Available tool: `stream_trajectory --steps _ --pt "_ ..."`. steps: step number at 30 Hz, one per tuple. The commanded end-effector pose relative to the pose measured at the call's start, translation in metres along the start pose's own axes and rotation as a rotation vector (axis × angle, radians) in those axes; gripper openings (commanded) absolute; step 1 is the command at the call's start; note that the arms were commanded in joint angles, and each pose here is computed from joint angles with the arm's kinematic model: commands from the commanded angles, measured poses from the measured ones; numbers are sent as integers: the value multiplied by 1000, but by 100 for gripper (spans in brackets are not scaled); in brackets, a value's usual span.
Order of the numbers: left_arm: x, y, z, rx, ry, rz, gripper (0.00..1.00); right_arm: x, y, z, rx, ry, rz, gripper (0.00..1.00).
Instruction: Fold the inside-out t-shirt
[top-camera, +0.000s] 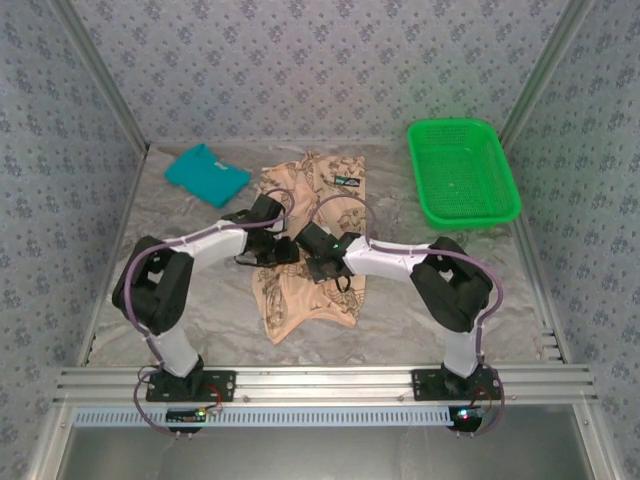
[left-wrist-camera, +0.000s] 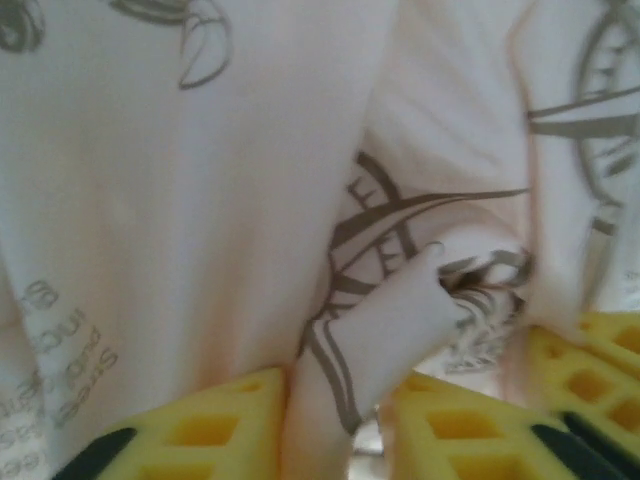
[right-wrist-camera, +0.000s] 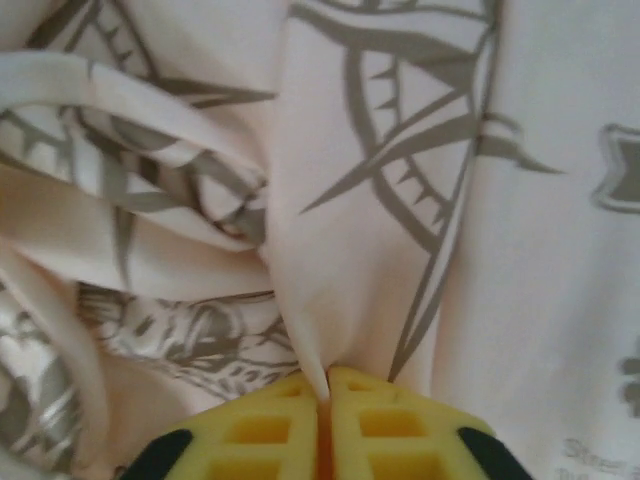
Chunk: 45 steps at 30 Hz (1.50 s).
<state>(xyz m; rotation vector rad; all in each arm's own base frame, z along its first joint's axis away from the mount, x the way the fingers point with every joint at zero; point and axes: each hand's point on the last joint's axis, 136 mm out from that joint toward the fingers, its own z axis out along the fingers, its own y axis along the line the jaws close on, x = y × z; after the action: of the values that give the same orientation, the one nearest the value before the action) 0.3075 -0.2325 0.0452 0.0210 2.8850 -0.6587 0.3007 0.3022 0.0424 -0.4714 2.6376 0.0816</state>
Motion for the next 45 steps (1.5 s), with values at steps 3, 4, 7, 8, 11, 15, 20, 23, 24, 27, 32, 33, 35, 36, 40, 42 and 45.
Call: stream_trajectory --steps 3,4,7,8,11,15,20,23,24,27,32,33,35,36,40,42,45 --pt "7 12 -1 -57 0 70 0 -13 -52 -36 155 -69 95 7" --pt "10 14 -2 -55 -1 77 0 -3 -62 -33 165 -45 110 8" --pt "21 15 -2 -28 16 82 0 20 -82 -15 128 18 167 20" --pt "26 11 -2 1 30 83 0 26 -87 -9 118 39 184 21" --pt "32 0 -4 83 42 66 0 31 -95 -7 111 61 178 25" --pt "36 -24 -19 200 36 84 12 6 -80 -43 10 -21 99 37" --pt "27 -40 -46 241 -36 162 39 -13 -24 -83 -260 -70 -19 38" --pt "16 -41 -53 209 -90 224 40 -9 5 -76 -338 -33 -38 36" --pt "11 -41 -53 204 -104 253 41 -7 12 -70 -354 -18 -30 36" --pt "1 -44 -43 207 -135 337 41 -3 16 -45 -342 1 19 34" --pt "-9 -40 -22 178 -133 409 43 -10 4 -11 -279 27 82 34" --pt "-10 -38 -17 170 -124 411 44 -11 5 -7 -272 30 85 33" --pt "-10 -37 -9 166 -104 414 44 -11 3 0 -238 34 84 30" --pt "-10 -35 -5 165 -93 410 44 -7 -2 5 -200 43 86 30" --pt "-6 -28 12 154 -59 387 44 -15 -5 8 -167 23 103 37" --pt "-5 -28 16 164 -56 375 41 -11 -1 12 -185 44 93 37" --pt "-7 -28 17 170 -67 355 38 -13 17 4 -290 33 29 4"
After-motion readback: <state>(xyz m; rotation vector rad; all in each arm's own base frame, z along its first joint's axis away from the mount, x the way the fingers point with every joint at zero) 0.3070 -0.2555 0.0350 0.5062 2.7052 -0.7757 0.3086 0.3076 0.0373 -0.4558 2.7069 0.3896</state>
